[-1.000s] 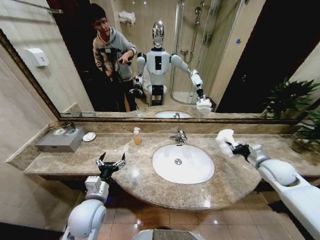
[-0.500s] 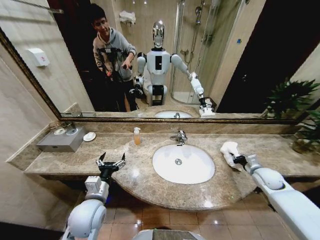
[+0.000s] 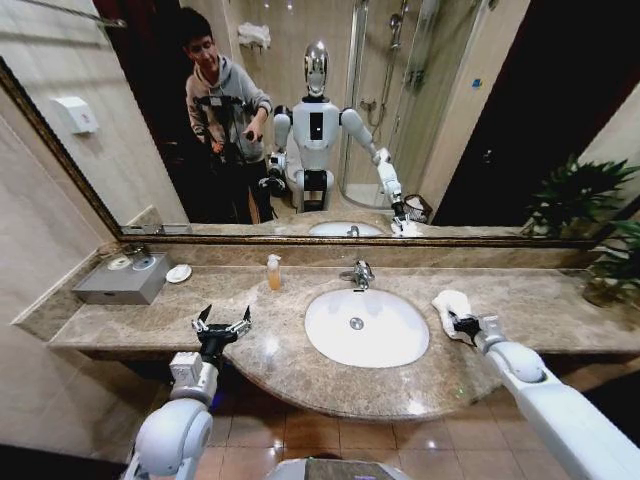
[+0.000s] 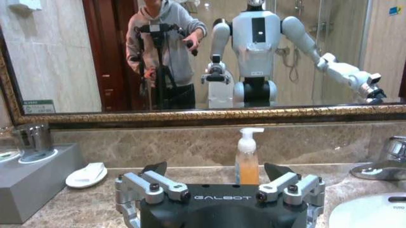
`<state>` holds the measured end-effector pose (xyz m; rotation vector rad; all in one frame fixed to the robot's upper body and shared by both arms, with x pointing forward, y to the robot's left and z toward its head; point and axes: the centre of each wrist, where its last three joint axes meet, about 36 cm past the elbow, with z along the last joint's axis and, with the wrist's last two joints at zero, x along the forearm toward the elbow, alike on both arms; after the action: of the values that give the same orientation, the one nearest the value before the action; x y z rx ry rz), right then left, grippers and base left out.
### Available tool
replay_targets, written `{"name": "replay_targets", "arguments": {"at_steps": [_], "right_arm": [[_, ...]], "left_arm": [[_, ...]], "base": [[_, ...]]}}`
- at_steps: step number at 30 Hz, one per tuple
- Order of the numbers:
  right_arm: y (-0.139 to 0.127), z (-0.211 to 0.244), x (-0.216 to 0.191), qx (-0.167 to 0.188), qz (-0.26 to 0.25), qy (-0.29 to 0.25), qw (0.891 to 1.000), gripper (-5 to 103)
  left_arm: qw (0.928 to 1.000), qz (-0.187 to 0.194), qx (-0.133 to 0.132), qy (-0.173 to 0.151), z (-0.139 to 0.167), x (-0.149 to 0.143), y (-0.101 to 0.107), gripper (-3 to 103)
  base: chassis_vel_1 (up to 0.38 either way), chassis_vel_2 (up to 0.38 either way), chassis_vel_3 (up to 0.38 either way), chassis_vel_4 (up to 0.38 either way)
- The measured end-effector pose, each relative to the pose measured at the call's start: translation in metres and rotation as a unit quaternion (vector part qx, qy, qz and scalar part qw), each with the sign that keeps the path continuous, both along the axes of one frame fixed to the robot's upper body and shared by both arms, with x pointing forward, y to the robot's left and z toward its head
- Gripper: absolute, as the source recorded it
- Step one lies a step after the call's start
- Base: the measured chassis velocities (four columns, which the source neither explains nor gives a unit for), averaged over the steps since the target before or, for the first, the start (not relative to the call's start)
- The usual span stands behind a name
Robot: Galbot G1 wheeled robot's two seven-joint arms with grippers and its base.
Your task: Pick up the towel from the sink counter and wipe the mirror surface.
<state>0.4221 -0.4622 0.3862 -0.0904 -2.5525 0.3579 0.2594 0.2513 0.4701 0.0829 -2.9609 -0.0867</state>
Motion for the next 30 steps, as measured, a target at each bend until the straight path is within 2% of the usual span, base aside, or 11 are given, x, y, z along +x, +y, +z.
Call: {"name": "replay_targets", "arguments": {"at_steps": [6,12,15,16,20,23,25,27,28,29,30], "right_arm": [[-0.001,0.004,-0.009,0.006,-0.005,-0.012,1.0,13],[0.0,0.005,-0.015,0.007,-0.009,-0.018,1.0,24],[0.003,0.001,-0.019,0.009,-0.013,-0.026,1.0,39],[0.003,0.001,-0.019,0.009,-0.013,-0.026,1.0,39],[0.006,0.001,-0.022,0.012,-0.013,-0.031,0.999,61],[0.007,0.003,-0.023,0.015,-0.014,-0.036,0.999,66],[0.007,0.006,-0.025,0.016,-0.014,-0.041,0.999,77],[0.008,0.007,-0.025,0.017,-0.015,-0.044,0.999,77],[0.009,0.01,-0.027,0.02,-0.015,-0.053,0.998,88],[0.009,0.013,-0.029,0.023,-0.014,-0.059,0.998,88],[0.01,0.015,-0.03,0.03,-0.013,-0.068,0.997,92]], "left_arm": [[1.0,0.0,0.0,0.0,0.0,0.0,0.0,100],[1.0,0.0,0.0,0.0,0.0,0.0,0.0,100],[1.0,0.0,0.0,0.0,0.0,0.0,0.0,100],[1.0,0.0,0.0,0.0,0.0,0.0,0.0,100],[1.0,0.0,0.0,0.0,0.0,0.0,0.0,100],[1.0,0.0,0.0,0.0,0.0,0.0,0.0,100],[1.0,0.0,0.0,0.0,0.0,0.0,0.0,100],[1.0,0.0,0.0,0.0,0.0,0.0,0.0,100],[1.0,0.0,0.0,0.0,0.0,0.0,0.0,100],[1.0,0.0,0.0,0.0,0.0,0.0,0.0,100],[1.0,0.0,0.0,0.0,0.0,0.0,0.0,100]], "base": [[0.0,0.0,0.0,0.0],[0.0,0.0,0.0,0.0],[0.0,0.0,0.0,0.0],[0.0,0.0,0.0,0.0],[0.0,0.0,0.0,0.0],[0.0,0.0,0.0,0.0],[0.0,0.0,0.0,0.0],[0.0,0.0,0.0,0.0],[0.0,0.0,0.0,0.0],[0.0,0.0,0.0,0.0],[0.0,0.0,0.0,0.0]]}}
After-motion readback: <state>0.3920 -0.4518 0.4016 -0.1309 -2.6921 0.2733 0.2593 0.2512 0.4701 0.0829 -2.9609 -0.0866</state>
